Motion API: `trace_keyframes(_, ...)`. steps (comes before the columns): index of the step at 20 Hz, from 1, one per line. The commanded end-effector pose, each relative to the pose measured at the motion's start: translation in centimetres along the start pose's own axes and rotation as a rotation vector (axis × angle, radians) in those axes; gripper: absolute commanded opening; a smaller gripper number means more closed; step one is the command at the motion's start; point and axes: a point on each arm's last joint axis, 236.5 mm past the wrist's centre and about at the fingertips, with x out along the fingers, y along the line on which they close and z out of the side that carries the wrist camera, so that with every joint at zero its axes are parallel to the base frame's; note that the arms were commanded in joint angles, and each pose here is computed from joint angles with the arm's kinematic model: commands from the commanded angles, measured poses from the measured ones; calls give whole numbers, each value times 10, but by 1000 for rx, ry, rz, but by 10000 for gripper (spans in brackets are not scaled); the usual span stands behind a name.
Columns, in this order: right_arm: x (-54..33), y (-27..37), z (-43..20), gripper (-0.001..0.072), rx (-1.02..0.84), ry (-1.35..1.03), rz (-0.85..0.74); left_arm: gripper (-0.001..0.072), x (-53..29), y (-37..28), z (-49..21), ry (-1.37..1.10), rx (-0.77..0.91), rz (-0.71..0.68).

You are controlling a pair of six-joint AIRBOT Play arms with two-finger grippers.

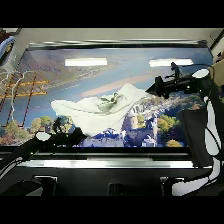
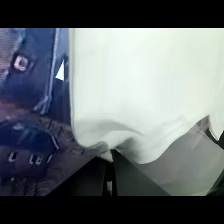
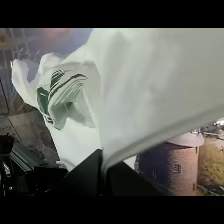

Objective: Fold the clothes and pants, and hang the long-sleeved shirts on hangers.

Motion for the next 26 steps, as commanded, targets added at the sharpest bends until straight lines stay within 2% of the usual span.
trace_keyframes(1,-22,31,-8,33,-63,-16,15,16,-4,-27,-1,22,62,-58)
trace_keyframes(4,-59,81,-14,33,-214,-105,35,15,-43,-101,18,-17,235,-200)
trace_keyframes(8,-139,175,-40,33,-543,-350,17,14,-182,-222,52,-271,540,-374)
trace_keyframes(11,-208,252,-86,33,-758,-586,11,15,-317,-272,55,-558,712,-344)
trace_keyframes(13,-256,300,-125,33,-853,-756,18,15,-402,-284,47,-762,763,-289)
trace_keyframes(17,-351,381,-207,34,-846,-1107,172,16,-515,-288,5,-1082,856,-239)
trace_keyframes(20,-386,402,-230,34,-822,-1228,235,16,-549,-267,-4,-1202,780,-191)
trace_keyframes(23,-353,362,-174,34,-688,-1098,126,16,-539,-254,16,-1178,740,-110)
trace_keyframes(26,-281,297,-89,34,-502,-830,52,16,-480,-240,67,-987,738,37)
